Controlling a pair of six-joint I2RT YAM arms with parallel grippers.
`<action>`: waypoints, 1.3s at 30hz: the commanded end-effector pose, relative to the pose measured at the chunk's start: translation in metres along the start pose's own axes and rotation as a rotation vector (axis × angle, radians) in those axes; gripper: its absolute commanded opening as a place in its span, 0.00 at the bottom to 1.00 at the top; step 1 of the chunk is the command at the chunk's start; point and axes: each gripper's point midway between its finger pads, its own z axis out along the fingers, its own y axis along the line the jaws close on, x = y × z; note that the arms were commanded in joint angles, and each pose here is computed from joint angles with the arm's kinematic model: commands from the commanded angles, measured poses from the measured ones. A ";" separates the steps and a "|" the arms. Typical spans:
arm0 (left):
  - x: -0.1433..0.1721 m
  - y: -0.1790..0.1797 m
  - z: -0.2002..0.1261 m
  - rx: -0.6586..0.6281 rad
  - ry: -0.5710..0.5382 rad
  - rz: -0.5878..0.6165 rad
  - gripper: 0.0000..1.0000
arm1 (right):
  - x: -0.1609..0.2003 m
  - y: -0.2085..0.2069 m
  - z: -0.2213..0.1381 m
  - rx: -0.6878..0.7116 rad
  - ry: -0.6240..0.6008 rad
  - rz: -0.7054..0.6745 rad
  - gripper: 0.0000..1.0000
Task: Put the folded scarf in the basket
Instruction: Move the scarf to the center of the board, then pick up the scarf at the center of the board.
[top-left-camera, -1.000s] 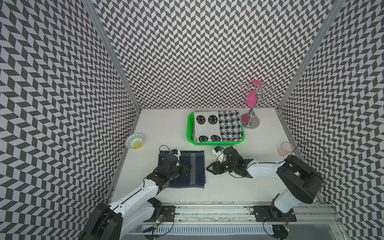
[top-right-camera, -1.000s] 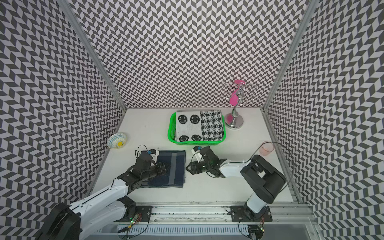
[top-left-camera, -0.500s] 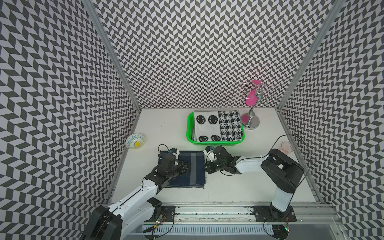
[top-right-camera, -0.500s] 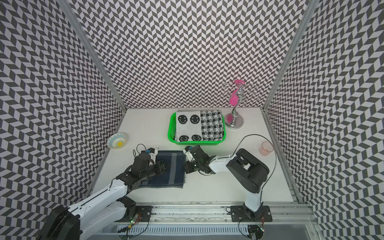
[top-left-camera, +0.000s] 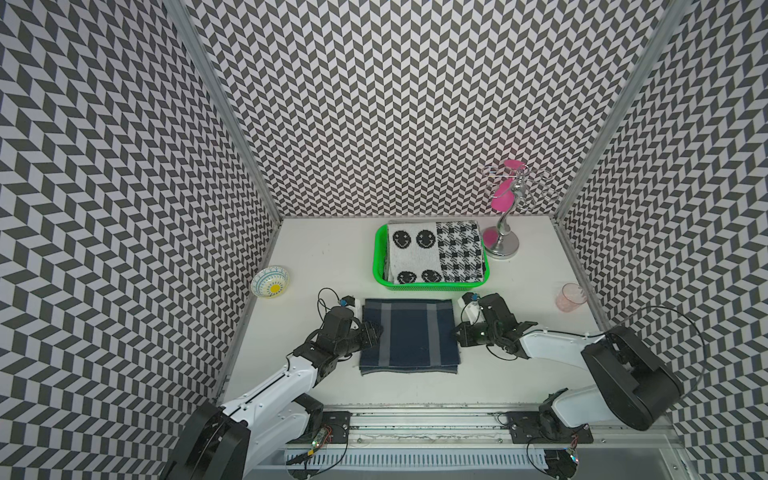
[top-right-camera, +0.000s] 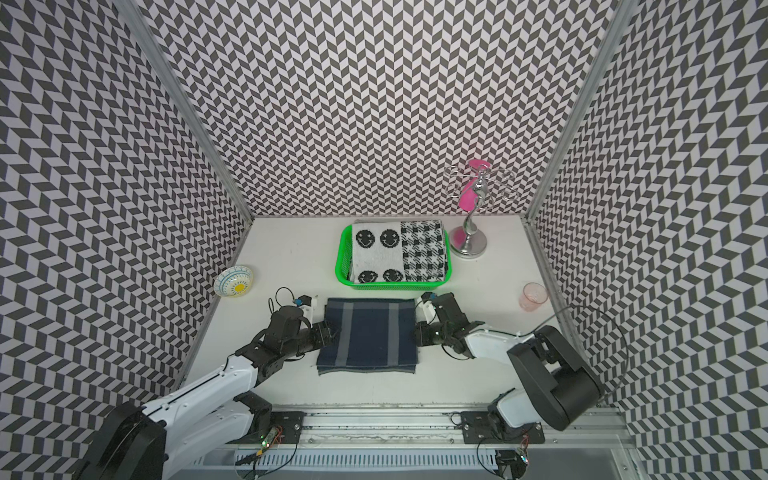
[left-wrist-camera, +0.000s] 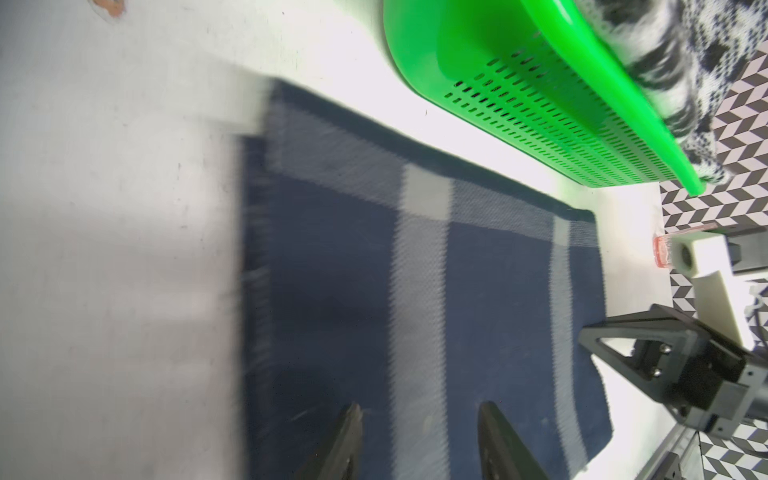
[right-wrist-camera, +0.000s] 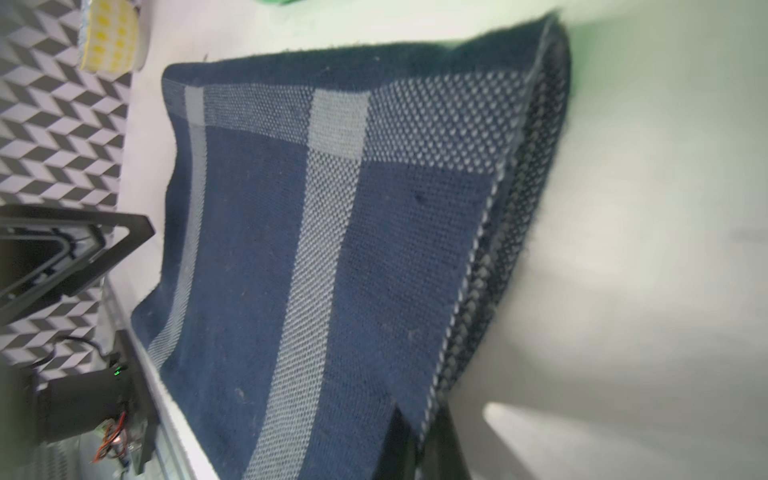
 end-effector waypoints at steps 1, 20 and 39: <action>-0.009 -0.003 0.003 0.012 -0.031 0.027 0.49 | 0.008 -0.017 -0.010 0.046 0.013 -0.011 0.00; -0.014 0.024 0.039 -0.088 0.030 0.101 0.64 | -0.015 -0.009 -0.017 0.004 -0.062 0.017 0.76; 0.033 0.000 0.056 0.069 0.143 0.092 0.34 | 0.011 0.016 0.020 -0.159 0.017 0.055 0.52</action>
